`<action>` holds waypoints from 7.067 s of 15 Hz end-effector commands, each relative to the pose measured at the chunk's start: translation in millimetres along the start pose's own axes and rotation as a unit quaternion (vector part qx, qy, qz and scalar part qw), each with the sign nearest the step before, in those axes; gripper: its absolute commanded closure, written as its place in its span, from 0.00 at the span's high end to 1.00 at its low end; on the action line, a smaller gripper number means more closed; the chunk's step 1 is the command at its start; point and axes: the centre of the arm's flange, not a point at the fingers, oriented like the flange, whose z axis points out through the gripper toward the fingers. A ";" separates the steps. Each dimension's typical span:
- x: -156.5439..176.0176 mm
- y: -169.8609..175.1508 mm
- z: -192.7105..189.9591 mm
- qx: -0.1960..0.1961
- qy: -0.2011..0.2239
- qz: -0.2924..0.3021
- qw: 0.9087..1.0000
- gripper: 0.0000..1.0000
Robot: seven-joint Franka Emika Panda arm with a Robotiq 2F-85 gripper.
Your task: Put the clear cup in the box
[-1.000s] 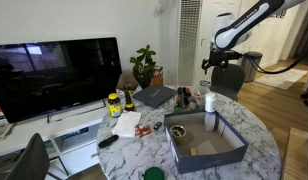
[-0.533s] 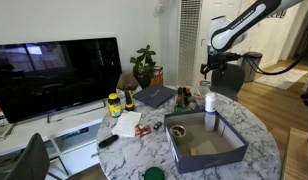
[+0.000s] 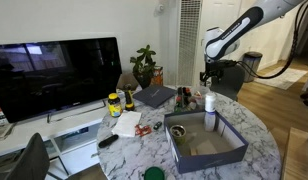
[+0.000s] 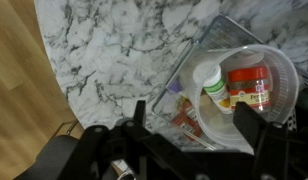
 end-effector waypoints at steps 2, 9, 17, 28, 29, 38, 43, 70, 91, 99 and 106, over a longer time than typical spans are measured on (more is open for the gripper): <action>25.1 -10.9 15.4 0.013 -0.012 -0.006 1.000 0.87; 41.3 -6.5 45.4 -0.013 -0.061 0.002 0.998 0.22; 12.9 14.2 11.7 -0.002 -0.086 -0.029 0.996 0.01; -78.1 137.8 -114.5 0.178 -0.037 -0.213 0.960 0.01; -92.9 144.3 -123.5 0.193 -0.039 -0.233 0.952 0.01; -218.4 146.9 -215.8 0.266 0.004 -0.251 0.931 0.01; -262.0 46.6 -240.1 0.171 -0.005 -0.282 0.944 0.01; -256.0 -89.3 -28.9 0.334 -0.065 -0.266 0.902 0.01; -322.5 -125.3 21.4 0.176 -0.061 -0.122 0.975 0.36; -343.8 -102.1 -9.7 0.204 -0.033 -0.128 0.970 0.95; -320.6 -89.5 -55.7 0.258 0.016 -0.131 0.957 1.00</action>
